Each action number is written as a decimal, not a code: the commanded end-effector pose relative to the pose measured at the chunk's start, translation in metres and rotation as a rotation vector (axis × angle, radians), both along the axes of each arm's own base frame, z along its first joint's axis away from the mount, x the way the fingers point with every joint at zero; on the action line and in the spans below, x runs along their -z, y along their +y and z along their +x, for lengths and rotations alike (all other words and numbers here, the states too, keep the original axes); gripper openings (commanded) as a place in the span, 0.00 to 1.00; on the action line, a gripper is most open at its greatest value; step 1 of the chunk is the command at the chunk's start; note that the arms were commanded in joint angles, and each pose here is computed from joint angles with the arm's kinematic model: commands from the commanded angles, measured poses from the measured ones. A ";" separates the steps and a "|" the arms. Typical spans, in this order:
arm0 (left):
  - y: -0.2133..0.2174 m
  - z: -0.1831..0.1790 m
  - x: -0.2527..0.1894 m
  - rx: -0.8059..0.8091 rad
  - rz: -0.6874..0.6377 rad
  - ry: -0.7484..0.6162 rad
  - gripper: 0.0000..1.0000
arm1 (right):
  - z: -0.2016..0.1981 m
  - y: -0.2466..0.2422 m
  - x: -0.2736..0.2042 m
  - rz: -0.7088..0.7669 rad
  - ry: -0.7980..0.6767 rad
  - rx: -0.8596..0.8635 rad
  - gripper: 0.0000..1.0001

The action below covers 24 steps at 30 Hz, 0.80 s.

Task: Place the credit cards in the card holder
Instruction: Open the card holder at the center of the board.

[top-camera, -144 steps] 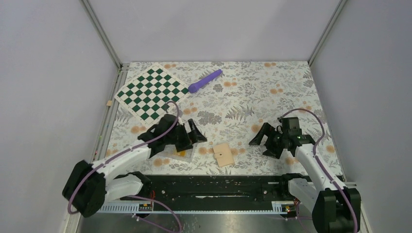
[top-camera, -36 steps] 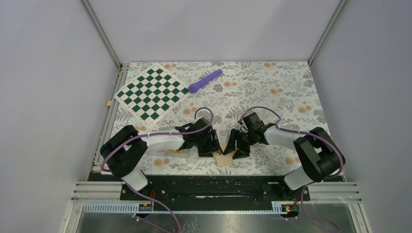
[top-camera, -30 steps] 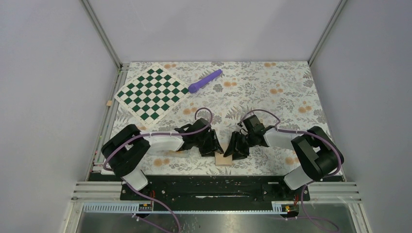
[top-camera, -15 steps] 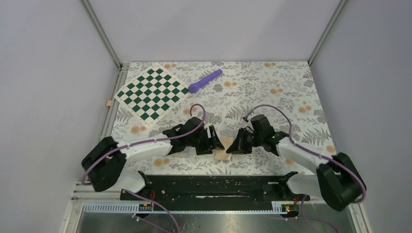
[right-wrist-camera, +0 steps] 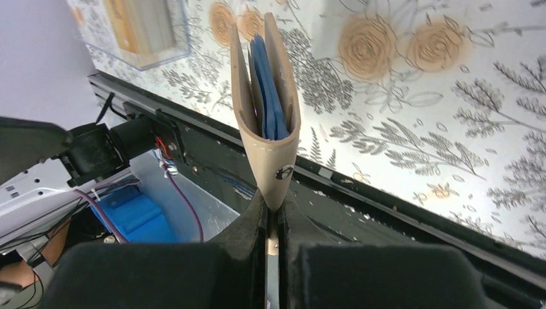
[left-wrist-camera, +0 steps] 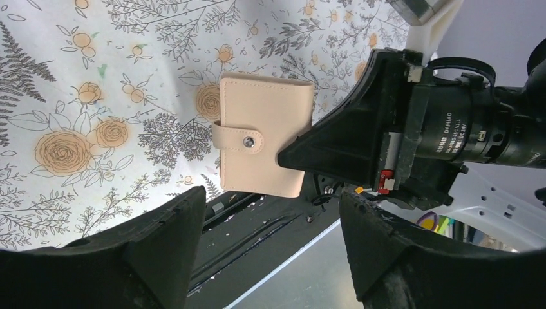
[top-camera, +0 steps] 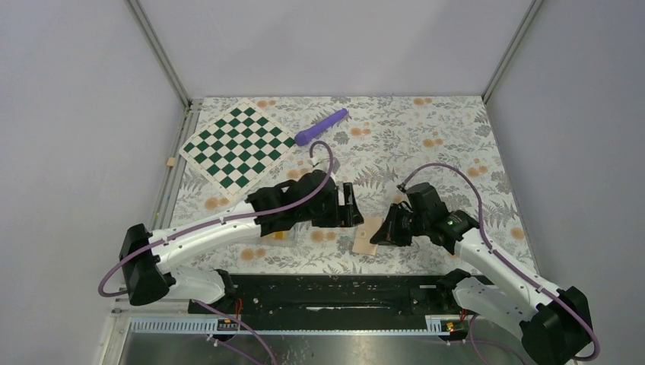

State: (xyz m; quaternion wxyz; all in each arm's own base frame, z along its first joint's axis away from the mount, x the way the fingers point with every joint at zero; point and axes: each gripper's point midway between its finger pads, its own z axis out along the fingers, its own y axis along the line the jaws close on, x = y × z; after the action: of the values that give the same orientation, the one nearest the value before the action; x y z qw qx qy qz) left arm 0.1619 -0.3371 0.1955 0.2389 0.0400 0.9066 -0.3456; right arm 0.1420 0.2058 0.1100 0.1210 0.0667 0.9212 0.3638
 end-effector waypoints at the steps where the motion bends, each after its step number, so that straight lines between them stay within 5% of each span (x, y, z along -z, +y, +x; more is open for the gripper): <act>1: -0.002 0.000 0.005 0.002 0.143 -0.044 0.75 | -0.005 -0.007 -0.009 -0.040 0.008 0.009 0.00; 9: -0.028 -0.010 0.031 0.053 0.280 -0.016 0.69 | -0.008 -0.007 -0.013 -0.030 0.019 0.012 0.00; 24: -0.054 -0.016 0.074 0.131 0.333 0.050 0.63 | -0.014 -0.004 -0.012 -0.008 0.055 -0.002 0.00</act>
State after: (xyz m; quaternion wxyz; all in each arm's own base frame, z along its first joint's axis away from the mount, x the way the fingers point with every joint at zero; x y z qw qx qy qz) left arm 0.1454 -0.3773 0.1184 0.1835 0.1173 0.9573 -0.1900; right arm 0.1276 0.1946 0.1052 0.0938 0.0849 0.9331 0.3368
